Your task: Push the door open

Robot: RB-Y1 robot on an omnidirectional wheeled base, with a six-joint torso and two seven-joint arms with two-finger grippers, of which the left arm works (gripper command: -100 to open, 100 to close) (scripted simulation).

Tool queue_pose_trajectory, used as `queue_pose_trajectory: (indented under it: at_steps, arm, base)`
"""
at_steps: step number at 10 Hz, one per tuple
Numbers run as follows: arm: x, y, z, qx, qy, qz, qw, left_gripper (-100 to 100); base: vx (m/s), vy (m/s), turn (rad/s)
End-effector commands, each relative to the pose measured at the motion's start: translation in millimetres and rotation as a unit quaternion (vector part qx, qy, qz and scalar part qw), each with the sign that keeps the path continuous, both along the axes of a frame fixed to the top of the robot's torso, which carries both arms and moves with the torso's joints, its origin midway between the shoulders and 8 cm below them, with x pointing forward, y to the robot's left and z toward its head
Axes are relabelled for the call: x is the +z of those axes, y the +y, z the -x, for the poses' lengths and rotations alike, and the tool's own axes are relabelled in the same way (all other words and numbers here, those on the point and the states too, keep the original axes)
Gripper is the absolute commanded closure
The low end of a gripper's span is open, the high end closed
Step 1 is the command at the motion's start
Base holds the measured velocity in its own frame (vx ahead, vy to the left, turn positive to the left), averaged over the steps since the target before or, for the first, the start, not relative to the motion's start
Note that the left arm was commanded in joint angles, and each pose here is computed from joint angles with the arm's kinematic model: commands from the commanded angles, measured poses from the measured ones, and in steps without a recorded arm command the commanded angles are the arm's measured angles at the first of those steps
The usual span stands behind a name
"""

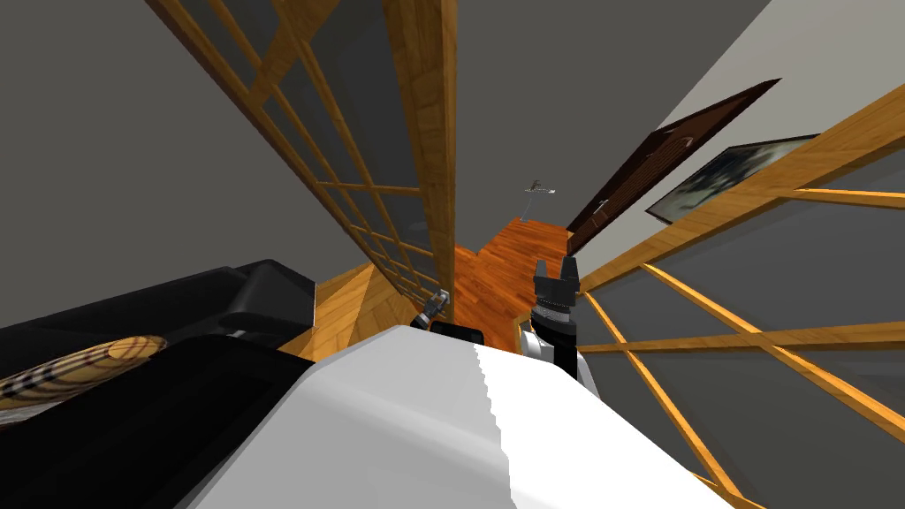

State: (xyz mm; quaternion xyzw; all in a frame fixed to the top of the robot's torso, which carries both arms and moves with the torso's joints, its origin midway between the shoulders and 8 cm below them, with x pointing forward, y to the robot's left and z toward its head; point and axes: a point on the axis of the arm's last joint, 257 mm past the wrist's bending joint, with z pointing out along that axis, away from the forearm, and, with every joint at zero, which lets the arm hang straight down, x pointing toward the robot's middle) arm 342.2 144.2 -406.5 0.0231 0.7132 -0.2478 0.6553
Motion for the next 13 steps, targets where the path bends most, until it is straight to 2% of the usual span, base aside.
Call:
queue_pose_trajectory:
  at_steps: [1,3,6,7,8,10,13]
  arm:
    - [7.4,19.2,-6.0,0.018,-0.002,0.018,0.9997,100]
    - [8.4,29.3,-6.1,0.031,0.006,0.046,0.9984,100]
    - [9.9,44.7,-5.8,0.051,0.017,0.088,0.9946,100]
    - [9.9,44.7,-5.8,0.051,0.017,0.088,0.9946,100]
    - [10.4,49.9,-5.6,0.058,0.020,0.102,0.9928,100]
    - [10.4,49.9,-5.6,0.058,0.020,0.102,0.9928,100]
    - [12.1,66.5,-4.7,0.079,0.028,0.147,0.9856,100]
  base:
    - [0.033,0.021,-0.099]
    - [0.024,0.016,-0.111]
    - [0.037,0.017,-0.124]
    - [0.027,0.002,-0.039]
    - [0.019,-0.002,-0.060]
    - [0.010,0.002,-0.027]
    - [0.034,0.034,-0.076]
